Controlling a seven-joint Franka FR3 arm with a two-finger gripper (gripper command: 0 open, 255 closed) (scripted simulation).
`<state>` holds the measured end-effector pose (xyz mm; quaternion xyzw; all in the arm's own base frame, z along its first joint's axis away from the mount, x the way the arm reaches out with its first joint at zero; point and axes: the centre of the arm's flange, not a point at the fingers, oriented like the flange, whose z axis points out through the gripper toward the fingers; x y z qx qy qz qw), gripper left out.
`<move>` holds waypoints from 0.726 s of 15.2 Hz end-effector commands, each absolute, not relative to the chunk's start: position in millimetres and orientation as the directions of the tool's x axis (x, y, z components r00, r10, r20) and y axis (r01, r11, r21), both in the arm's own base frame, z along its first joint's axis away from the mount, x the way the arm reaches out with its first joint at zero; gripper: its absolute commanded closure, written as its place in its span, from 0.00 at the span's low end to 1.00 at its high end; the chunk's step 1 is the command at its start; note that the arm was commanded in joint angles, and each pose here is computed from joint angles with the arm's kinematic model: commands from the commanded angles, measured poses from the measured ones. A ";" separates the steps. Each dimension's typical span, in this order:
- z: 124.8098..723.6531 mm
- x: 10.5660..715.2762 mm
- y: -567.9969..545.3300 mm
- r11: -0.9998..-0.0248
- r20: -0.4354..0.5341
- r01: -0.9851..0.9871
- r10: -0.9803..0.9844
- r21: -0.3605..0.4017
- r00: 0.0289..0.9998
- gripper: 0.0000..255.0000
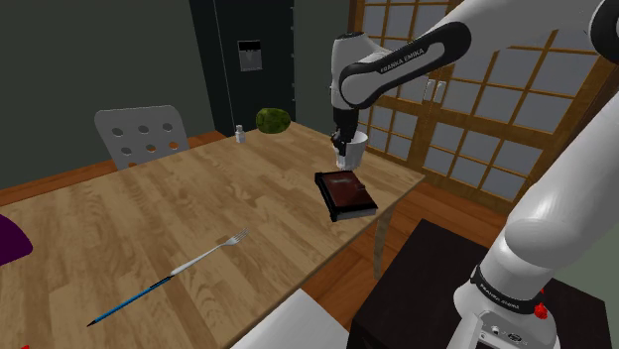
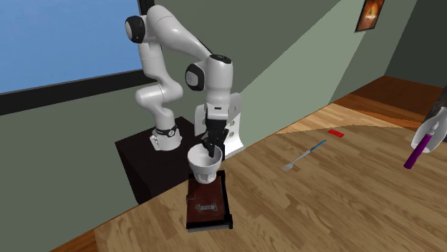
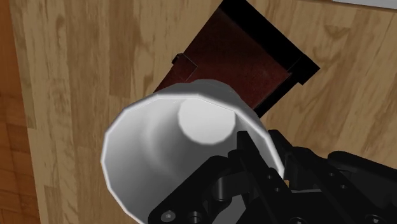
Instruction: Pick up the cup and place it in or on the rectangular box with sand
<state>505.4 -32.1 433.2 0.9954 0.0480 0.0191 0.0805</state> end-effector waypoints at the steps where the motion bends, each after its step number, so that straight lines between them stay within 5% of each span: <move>1: 423.6 505.3 -33.3 -0.982 0.031 0.093 0.100 0.162 0.995 1.00; 11: 370.8 505.3 -33.3 -0.982 0.031 0.093 0.100 0.162 0.995 1.00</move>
